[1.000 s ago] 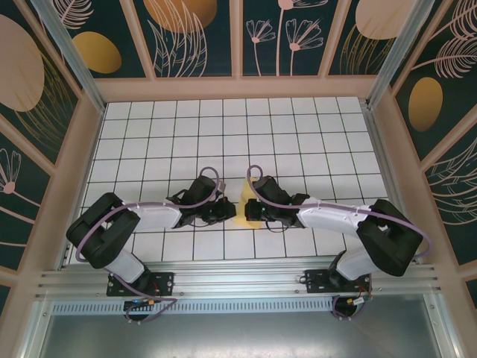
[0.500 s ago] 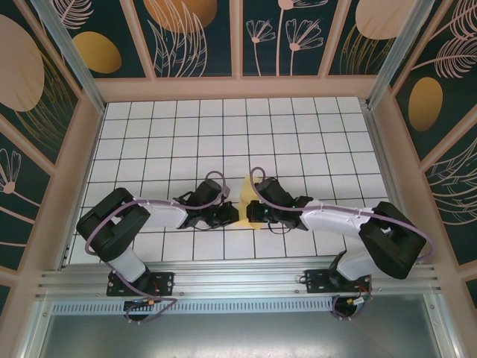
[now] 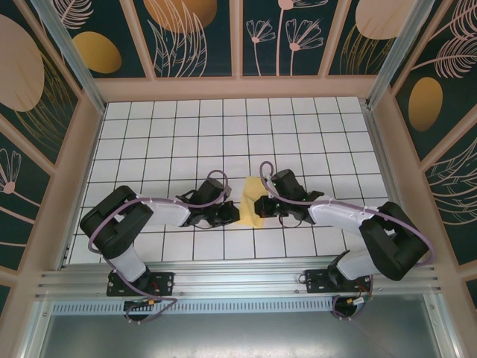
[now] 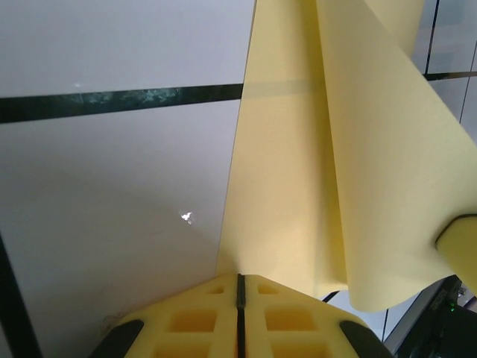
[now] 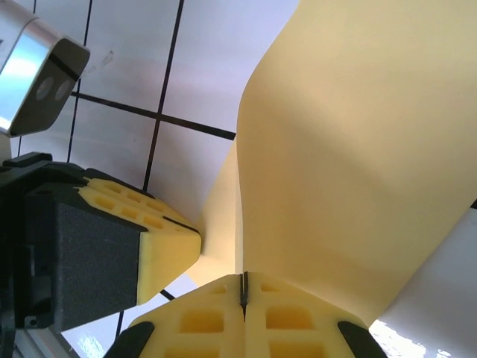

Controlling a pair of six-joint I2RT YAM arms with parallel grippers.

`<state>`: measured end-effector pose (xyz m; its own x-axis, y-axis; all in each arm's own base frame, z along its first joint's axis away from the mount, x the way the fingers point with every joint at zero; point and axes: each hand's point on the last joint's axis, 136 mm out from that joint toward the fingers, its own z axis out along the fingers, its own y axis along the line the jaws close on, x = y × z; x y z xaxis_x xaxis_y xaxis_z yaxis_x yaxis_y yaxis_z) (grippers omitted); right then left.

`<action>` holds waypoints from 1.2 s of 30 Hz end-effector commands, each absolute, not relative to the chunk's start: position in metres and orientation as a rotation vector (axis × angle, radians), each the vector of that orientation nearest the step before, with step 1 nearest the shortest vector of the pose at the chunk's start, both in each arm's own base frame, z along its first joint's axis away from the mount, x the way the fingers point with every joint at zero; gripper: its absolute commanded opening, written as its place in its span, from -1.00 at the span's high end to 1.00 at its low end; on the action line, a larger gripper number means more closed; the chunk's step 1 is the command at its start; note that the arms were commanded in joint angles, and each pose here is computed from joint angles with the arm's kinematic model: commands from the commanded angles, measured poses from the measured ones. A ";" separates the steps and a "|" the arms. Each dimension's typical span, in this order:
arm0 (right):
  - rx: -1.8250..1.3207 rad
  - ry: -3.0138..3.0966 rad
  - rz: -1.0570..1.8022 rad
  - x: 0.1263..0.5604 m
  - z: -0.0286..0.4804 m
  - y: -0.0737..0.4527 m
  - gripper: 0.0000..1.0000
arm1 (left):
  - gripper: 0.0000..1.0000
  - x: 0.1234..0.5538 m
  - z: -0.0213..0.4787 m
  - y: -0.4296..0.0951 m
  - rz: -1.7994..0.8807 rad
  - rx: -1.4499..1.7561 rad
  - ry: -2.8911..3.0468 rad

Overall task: Fold a paper plane with a square sheet of paper (pick it up from the middle)
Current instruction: Fold the triangle a second time at the center of the table.

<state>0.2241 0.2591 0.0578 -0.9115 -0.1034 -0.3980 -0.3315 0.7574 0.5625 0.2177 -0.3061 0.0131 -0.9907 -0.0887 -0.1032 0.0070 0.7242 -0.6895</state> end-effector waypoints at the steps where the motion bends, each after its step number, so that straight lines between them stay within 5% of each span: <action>1: -0.492 2.579 0.983 0.220 0.060 0.263 0.97 | 0.81 0.214 -0.007 -0.291 -0.968 -0.077 2.862; 36: -0.725 2.575 0.850 0.250 0.046 0.253 0.89 | 0.80 0.216 -0.011 -0.289 -0.903 -0.044 2.890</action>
